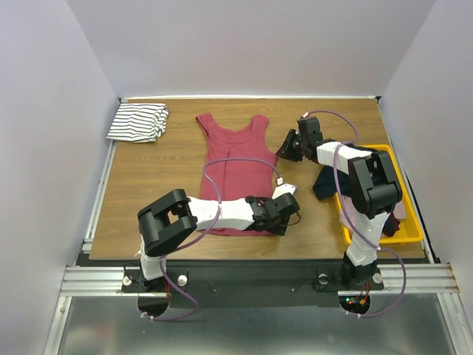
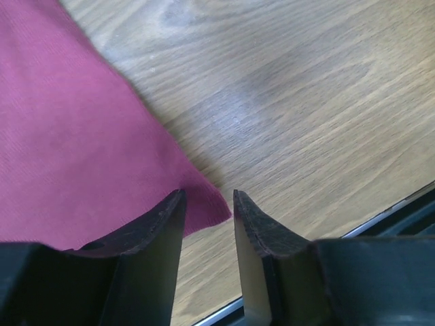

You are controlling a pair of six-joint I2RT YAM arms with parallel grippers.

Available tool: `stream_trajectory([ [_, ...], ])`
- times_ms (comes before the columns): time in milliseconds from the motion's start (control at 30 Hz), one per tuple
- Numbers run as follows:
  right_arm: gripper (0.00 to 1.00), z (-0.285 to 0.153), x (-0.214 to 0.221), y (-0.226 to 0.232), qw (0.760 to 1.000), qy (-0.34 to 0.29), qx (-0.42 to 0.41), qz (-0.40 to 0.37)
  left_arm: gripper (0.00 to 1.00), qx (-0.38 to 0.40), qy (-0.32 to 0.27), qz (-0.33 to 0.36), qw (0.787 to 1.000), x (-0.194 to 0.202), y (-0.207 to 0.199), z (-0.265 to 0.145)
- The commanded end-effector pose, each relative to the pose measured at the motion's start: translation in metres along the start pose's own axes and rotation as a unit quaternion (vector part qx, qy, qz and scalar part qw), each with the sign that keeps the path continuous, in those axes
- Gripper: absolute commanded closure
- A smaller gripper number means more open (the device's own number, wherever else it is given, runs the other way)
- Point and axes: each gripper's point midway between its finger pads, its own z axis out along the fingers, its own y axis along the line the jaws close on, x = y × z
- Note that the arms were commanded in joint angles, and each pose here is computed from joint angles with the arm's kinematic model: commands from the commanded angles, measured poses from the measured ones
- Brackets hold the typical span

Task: Fold and stack the tank tops
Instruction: Fold the tank top

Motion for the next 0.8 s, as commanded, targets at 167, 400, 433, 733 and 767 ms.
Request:
stream_trajectory([
  [167,0.67,0.009,-0.012,0.004,1.000,-0.018,-0.009,-0.002,0.78,0.012,-0.003,0.009,1.000,0.000,-0.012,-0.003],
  [400,0.67,0.000,-0.010,0.003,1.000,-0.024,-0.009,0.000,0.96,0.027,-0.018,-0.018,0.999,-0.001,-0.007,-0.025],
  [433,0.67,-0.005,-0.013,0.007,0.999,-0.029,-0.014,-0.001,0.96,0.032,-0.018,-0.020,0.999,0.000,-0.008,-0.027],
  [733,0.67,-0.011,0.000,0.006,0.999,-0.029,-0.021,0.005,1.00,0.060,-0.007,-0.043,0.997,0.012,-0.006,-0.036],
  [767,0.67,-0.010,0.002,0.006,0.999,-0.028,-0.021,0.007,1.00,0.061,-0.006,-0.043,0.997,0.012,-0.007,-0.036],
])
